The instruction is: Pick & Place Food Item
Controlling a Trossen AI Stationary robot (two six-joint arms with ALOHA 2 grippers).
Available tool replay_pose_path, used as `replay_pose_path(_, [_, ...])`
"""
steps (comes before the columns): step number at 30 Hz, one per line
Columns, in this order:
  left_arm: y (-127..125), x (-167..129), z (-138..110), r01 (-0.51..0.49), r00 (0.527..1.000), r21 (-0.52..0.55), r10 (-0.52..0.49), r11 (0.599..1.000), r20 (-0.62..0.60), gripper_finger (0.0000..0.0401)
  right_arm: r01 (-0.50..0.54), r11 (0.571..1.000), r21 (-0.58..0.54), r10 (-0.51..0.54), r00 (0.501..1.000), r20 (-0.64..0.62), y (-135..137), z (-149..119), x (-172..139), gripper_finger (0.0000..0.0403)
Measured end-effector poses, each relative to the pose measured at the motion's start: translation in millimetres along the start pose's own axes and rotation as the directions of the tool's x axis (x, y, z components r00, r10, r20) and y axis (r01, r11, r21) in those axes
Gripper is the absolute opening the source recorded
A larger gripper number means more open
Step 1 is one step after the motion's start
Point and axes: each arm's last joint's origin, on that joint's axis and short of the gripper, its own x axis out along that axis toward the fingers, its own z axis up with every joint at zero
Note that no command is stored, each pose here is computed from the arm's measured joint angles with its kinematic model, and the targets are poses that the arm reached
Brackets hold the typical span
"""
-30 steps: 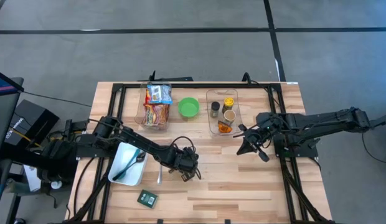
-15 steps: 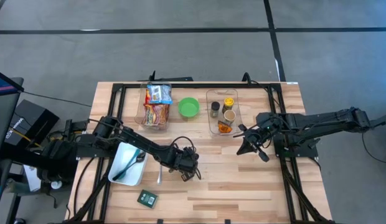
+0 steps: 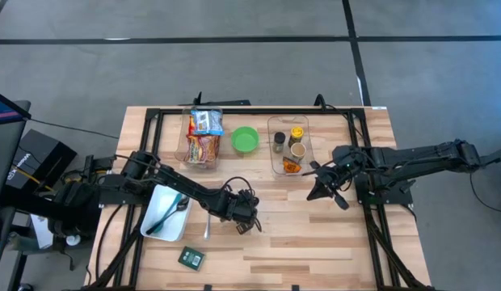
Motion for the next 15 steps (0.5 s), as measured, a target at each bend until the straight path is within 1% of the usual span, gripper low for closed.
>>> replay_pose_path(15, [-1.1,0.0,1.8,0.003,1.0,-0.008,-0.003,1.0,0.027,0.0009,0.001,1.0,-0.007,-0.001,1.0,-0.007,0.4,-0.7,0.2,0.0])
